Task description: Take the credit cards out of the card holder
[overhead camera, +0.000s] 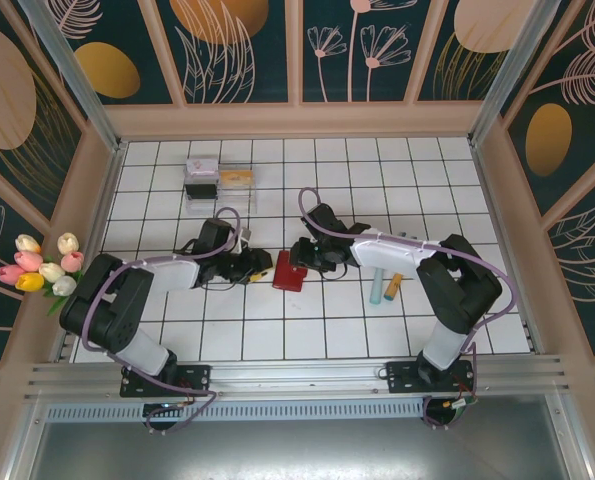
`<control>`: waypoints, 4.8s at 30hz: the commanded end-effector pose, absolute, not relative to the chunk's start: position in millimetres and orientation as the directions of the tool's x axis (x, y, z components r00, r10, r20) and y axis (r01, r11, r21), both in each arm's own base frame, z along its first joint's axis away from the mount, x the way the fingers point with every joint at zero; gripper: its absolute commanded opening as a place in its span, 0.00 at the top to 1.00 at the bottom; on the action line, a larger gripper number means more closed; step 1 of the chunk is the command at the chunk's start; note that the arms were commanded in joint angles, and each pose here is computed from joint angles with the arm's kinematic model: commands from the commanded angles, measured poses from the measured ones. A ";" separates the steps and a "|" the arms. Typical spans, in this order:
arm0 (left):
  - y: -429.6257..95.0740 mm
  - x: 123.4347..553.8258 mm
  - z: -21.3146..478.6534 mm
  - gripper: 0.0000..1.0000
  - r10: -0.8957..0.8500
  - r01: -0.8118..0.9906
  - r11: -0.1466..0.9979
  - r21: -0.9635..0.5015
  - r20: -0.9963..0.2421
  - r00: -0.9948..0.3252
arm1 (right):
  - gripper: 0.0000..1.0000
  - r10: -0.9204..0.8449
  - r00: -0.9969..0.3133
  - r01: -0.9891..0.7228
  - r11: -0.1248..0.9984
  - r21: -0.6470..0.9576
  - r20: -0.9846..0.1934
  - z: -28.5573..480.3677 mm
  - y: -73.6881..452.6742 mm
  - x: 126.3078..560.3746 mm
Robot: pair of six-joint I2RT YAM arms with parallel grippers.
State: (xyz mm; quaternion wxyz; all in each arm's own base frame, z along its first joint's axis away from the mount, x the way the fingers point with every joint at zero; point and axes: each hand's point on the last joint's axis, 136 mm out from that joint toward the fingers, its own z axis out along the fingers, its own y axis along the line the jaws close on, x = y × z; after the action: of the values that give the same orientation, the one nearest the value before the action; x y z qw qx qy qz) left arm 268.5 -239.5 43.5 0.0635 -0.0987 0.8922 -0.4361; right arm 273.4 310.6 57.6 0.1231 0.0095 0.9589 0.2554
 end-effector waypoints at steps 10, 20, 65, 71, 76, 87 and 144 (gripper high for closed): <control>-261.6 265.5 37.7 0.60 -0.142 -0.062 0.626 -0.777 -0.035 -0.989 | 0.62 0.041 -0.984 -0.041 0.897 0.439 -0.174 32.9 303.1 258.9; -254.3 258.8 21.3 0.60 -0.141 -0.085 0.680 -0.728 -0.016 -0.990 | 0.61 0.024 -0.988 -0.044 0.900 0.433 -0.151 23.7 301.7 254.3; -277.1 263.7 60.0 0.92 -0.094 0.013 0.599 -0.801 -0.087 -0.992 | 0.58 0.062 -0.971 -0.043 0.904 0.425 -0.230 46.2 311.2 270.8; -277.8 264.5 62.6 0.93 -0.100 0.016 0.590 -0.807 -0.092 -0.991 | 0.60 0.063 -0.975 -0.026 0.919 0.394 -0.212 36.5 305.6 269.9; -276.1 265.2 61.9 0.96 -0.111 0.010 0.596 -0.803 -0.095 -0.989 | 0.63 0.079 -0.974 -0.003 0.932 0.363 -0.212 32.3 295.8 270.1; -262.7 262.3 52.6 1.00 -0.130 -0.007 0.661 -0.751 -0.106 -0.986 | 0.64 0.195 -0.944 0.127 0.959 0.252 -0.265 35.5 243.0 273.8; -198.0 311.2 95.3 0.01 -0.317 -0.099 0.864 -0.493 -0.382 -0.868 | 0.92 0.070 -0.878 -0.232 0.802 0.550 -0.473 152.5 307.3 289.4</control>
State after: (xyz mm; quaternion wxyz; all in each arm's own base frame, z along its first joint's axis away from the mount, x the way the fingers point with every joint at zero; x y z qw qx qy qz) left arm 306.9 -215.1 90.0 0.2064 -0.0994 0.9351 -0.2704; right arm 290.1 290.5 128.8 0.2307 -0.0175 0.9366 0.2633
